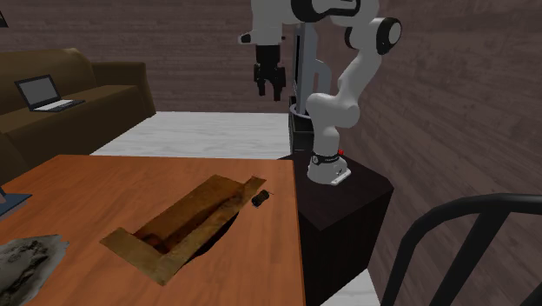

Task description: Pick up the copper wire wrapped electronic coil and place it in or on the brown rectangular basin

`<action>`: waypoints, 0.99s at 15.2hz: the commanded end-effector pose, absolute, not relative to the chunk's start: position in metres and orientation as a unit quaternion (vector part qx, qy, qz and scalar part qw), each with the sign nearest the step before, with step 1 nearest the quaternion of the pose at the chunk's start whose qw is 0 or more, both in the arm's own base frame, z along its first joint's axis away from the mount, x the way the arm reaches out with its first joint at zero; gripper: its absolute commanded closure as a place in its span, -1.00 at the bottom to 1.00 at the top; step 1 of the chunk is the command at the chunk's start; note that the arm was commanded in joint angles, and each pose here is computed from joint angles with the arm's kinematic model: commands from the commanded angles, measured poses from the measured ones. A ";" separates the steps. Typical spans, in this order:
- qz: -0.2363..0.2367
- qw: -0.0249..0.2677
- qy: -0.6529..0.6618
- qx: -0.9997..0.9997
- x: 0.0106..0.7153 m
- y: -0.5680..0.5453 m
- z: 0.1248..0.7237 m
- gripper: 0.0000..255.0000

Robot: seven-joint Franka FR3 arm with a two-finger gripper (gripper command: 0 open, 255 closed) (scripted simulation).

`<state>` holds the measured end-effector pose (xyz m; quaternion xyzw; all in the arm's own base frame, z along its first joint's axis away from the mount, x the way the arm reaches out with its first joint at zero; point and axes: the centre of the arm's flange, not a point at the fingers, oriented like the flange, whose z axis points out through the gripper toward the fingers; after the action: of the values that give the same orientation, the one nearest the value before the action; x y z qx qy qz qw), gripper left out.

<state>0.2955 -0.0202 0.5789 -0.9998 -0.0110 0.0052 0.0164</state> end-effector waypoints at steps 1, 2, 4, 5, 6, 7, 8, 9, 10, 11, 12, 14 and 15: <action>0.005 0.016 -0.011 -1.000 0.295 -0.020 0.579 -1.00; 0.004 0.017 -0.011 -1.000 0.301 -0.012 0.570 -1.00; 0.003 0.018 -0.011 -1.000 0.311 0.003 0.552 -1.00; 0.002 0.018 -0.012 -1.000 0.317 0.011 0.543 -1.00; 0.001 0.018 -0.012 -1.000 0.322 0.019 0.535 -1.00; 0.000 0.019 -0.012 -1.000 0.328 0.027 0.526 -1.00; -0.001 0.019 -0.012 -1.000 0.333 0.035 0.517 -1.00; -0.002 0.020 -0.012 -1.000 0.338 0.043 0.508 -1.00; -0.003 0.020 -0.012 -1.000 0.344 0.051 0.499 -1.00; -0.004 0.020 -0.012 -1.000 0.349 0.059 0.491 -1.00; -0.005 0.021 -0.013 -1.000 0.355 0.067 0.482 -1.00; -0.006 0.021 -0.013 -1.000 0.366 0.083 0.465 -1.00; -0.007 0.022 -0.013 -1.000 0.371 0.091 0.456 -1.00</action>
<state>0.3678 0.0821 0.4643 -0.9997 -0.0131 -0.0054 0.0212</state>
